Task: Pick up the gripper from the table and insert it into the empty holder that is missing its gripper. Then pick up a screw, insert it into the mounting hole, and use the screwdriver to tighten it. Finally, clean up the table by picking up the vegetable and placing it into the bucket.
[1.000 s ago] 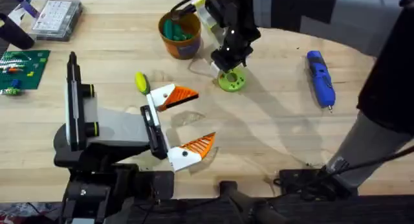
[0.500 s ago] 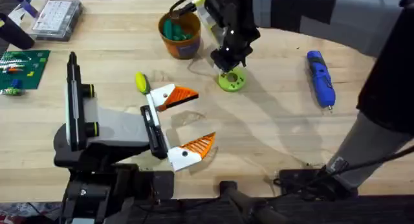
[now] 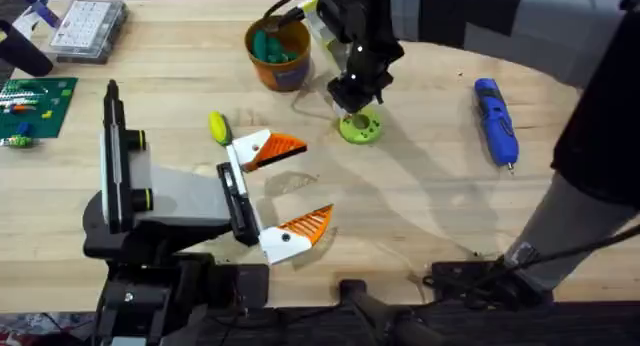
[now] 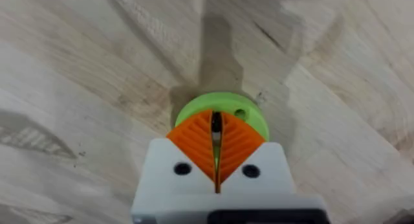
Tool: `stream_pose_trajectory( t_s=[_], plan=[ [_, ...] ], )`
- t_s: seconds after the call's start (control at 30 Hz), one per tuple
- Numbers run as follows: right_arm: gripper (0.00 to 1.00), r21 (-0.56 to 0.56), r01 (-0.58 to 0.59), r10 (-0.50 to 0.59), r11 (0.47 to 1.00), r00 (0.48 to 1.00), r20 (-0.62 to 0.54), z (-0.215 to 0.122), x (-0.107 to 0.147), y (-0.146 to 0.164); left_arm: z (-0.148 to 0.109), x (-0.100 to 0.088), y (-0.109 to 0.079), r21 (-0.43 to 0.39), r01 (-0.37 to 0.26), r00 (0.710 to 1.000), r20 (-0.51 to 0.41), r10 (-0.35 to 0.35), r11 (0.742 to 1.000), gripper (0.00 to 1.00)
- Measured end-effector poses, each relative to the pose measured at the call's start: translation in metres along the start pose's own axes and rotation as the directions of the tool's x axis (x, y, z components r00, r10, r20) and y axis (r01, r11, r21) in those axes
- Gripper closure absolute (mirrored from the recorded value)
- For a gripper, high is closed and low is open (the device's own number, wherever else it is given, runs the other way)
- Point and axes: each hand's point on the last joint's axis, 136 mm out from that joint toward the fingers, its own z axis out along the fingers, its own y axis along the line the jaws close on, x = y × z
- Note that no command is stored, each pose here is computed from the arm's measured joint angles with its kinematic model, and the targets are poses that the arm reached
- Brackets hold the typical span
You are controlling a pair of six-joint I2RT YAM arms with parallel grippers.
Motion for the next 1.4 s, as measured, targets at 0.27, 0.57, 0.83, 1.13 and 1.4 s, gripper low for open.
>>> stream_pose_trajectory(
  t_s=[0.27, 0.57, 0.83, 1.13, 1.4],
  plan=[
    [0.994, -0.005, 0.001, -0.001, 1.000, 0.999, -0.032, -0.034, 0.002, 0.000, 0.000, 0.000, 0.000, 0.000, 0.000, 1.000, 0.000, 0.000, 1.000, 0.014],
    [0.994, -0.005, 0.000, 0.000, 1.000, 1.000, 0.012, -0.096, -0.008, -0.001, 0.000, 0.000, 0.000, 0.000, 0.000, 1.000, 0.000, 0.000, 1.000, 0.014],
    [0.994, -0.009, 0.033, -0.032, 0.999, 0.995, 0.099, -0.151, -0.021, 0.012, 0.000, 0.000, 0.000, 0.000, 0.001, 1.000, 0.000, -0.001, 1.000, 0.015],
    [0.994, -0.015, 0.145, -0.138, 0.989, 0.966, 0.220, -0.202, -0.029, 0.059, 0.000, 0.000, 0.000, 0.000, 0.001, 1.000, 0.000, -0.001, 1.000, 0.014],
    [0.994, -0.023, 0.230, -0.216, 0.973, 0.940, 0.263, -0.230, -0.012, 0.091, 0.000, 0.000, 0.000, 0.000, 0.001, 1.000, 0.000, -0.001, 1.000, 0.014]
  ],
)
